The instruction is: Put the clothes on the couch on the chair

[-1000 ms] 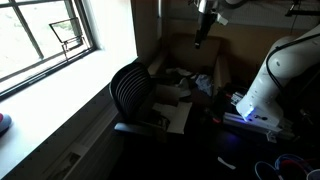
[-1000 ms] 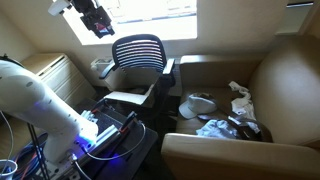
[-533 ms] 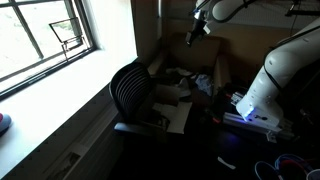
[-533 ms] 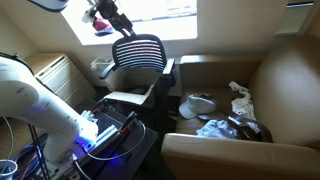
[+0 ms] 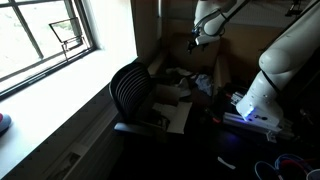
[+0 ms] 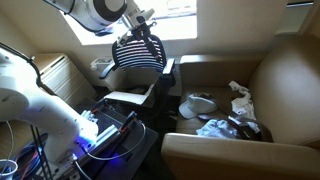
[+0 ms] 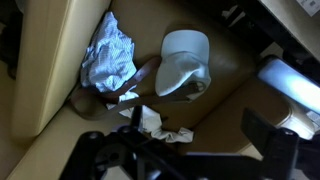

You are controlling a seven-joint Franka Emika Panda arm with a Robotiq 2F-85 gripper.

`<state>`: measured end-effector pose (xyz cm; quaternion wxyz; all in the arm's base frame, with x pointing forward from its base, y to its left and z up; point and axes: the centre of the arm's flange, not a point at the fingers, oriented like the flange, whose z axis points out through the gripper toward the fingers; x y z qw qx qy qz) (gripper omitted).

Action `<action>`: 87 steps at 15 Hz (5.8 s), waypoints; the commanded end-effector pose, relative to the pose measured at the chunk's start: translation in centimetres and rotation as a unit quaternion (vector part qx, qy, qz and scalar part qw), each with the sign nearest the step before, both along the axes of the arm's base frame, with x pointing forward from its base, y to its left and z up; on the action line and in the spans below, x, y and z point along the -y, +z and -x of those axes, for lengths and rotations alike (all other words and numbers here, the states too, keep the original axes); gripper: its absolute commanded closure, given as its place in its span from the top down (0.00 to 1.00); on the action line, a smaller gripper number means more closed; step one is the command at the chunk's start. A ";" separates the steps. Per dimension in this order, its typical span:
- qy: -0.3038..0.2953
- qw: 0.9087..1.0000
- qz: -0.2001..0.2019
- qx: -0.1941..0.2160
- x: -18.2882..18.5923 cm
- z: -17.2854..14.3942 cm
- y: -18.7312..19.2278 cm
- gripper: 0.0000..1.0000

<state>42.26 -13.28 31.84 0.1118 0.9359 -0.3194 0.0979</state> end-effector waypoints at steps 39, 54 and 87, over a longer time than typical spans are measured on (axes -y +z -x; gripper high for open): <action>-0.383 0.920 -0.065 -0.060 10.7 -18.9 -36.1 1.00; -0.460 0.887 -0.019 0.028 14.7 -19.7 -39.5 1.00; -0.386 0.890 -0.221 0.105 8.1 -26.9 -19.2 0.01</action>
